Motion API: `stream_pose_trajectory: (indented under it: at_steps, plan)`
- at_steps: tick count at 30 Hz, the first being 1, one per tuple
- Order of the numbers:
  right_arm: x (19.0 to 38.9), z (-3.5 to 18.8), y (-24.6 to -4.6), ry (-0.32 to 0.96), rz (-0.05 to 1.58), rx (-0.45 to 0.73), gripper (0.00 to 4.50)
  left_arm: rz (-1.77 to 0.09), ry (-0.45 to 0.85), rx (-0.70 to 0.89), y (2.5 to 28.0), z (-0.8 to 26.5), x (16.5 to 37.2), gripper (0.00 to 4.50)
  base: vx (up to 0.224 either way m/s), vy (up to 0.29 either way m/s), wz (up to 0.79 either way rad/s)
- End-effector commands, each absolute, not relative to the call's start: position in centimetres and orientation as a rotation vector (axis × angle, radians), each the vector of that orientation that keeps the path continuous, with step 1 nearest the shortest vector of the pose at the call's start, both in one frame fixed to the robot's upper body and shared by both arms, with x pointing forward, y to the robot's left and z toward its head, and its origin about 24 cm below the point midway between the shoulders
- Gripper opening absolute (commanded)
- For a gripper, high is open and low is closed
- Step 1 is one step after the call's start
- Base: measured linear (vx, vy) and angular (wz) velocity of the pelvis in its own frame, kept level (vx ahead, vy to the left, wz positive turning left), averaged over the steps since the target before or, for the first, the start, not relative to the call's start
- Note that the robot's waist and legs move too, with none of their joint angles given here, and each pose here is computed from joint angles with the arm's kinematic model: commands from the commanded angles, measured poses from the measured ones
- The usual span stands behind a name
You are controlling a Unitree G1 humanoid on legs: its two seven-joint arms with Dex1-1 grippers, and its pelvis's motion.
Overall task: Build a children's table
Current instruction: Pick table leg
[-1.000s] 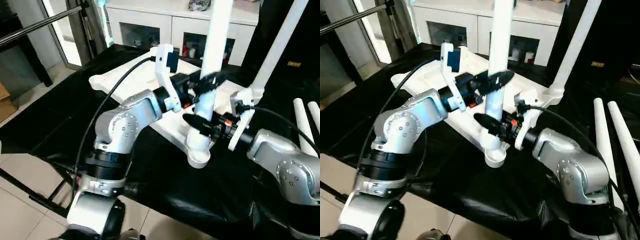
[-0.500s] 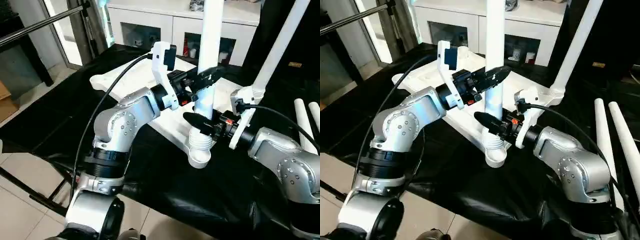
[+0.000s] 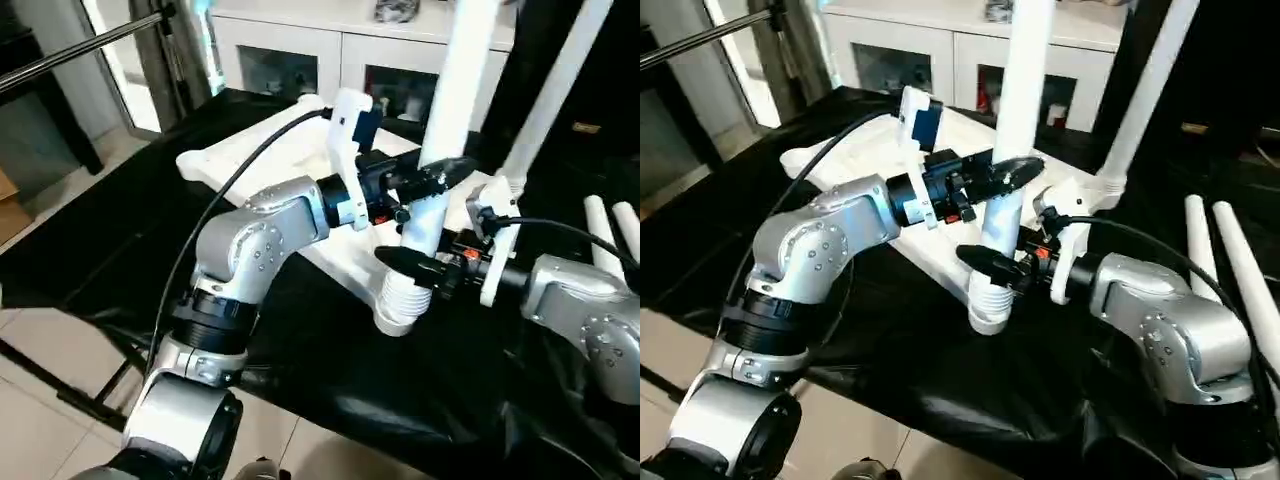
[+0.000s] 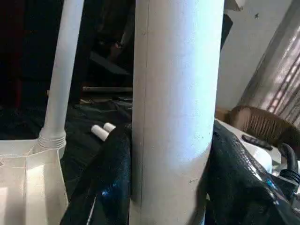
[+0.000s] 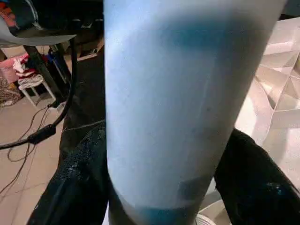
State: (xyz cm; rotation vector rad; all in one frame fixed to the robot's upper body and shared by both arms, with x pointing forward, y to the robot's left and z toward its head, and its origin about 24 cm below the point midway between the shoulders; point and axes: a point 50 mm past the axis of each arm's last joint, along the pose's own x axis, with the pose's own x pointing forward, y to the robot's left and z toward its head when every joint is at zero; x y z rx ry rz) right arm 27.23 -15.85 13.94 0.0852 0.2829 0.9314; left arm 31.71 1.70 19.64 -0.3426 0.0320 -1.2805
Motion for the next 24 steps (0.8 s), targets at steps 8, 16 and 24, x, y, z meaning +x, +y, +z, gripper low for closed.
stream_pose_trajectory:
  at_steps: [8, 16, 24]
  plan:
    - [26.97, 13.65, -16.25, 0.322, 0.93, 0.106, 3.04, -1.312, 0.004, -0.283, 1.74, 20.2, 31.53, 1.86, 0.0, 0.0, 0.0]
    - [26.89, 13.32, -16.13, 0.343, 0.931, 0.132, 2.63, -1.323, -0.007, -0.291, 1.65, 20.45, 31.39, 1.86, 0.0, 0.0, 0.0]
    - [26.95, 12.93, -16.2, 0.369, 0.917, 0.155, 1.94, -1.317, -0.014, -0.291, 1.73, 20.54, 31.4, 1.86, 0.0, 0.0, 0.0]
